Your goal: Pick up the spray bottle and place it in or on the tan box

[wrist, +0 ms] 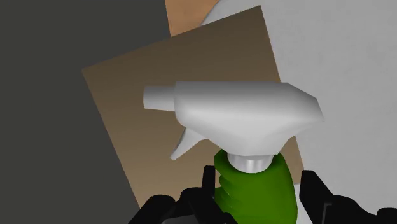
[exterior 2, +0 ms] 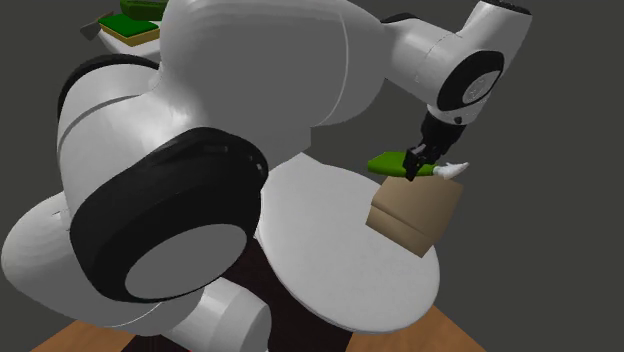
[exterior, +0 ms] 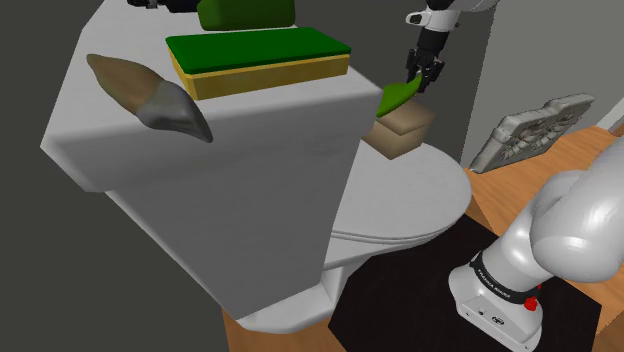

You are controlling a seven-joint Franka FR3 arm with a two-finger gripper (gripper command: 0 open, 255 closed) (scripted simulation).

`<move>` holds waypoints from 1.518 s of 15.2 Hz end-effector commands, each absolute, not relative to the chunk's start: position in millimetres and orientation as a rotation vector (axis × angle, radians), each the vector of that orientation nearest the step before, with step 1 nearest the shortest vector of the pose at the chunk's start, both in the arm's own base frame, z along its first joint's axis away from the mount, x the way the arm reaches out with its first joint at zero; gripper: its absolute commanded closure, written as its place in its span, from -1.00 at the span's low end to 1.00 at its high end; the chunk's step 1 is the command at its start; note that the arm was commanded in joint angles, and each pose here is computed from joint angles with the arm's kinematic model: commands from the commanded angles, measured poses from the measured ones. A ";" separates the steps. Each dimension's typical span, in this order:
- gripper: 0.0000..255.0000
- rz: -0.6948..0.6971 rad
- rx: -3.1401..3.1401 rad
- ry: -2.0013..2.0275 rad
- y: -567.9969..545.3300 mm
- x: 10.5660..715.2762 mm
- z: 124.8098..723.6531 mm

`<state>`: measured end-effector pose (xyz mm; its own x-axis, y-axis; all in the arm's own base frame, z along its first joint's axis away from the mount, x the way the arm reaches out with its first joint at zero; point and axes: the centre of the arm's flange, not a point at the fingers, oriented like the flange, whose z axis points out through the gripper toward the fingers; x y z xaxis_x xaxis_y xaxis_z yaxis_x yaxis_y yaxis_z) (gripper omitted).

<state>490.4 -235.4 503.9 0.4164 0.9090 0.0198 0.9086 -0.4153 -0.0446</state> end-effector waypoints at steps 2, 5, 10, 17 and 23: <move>1.00 0.012 -2.602 -1.675 -275.6 503.1 504.2; 1.00 0.012 -2.602 -1.675 -283.5 505.4 493.9; 1.00 0.012 -2.602 -1.675 -283.5 505.4 467.5; 1.00 0.012 -2.602 -1.675 -283.5 505.4 430.5; 1.00 0.012 -2.602 -1.675 -283.5 505.4 424.1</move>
<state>505.5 -283.6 424.2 0.4144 0.9099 0.0189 0.9095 -0.4133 -0.0440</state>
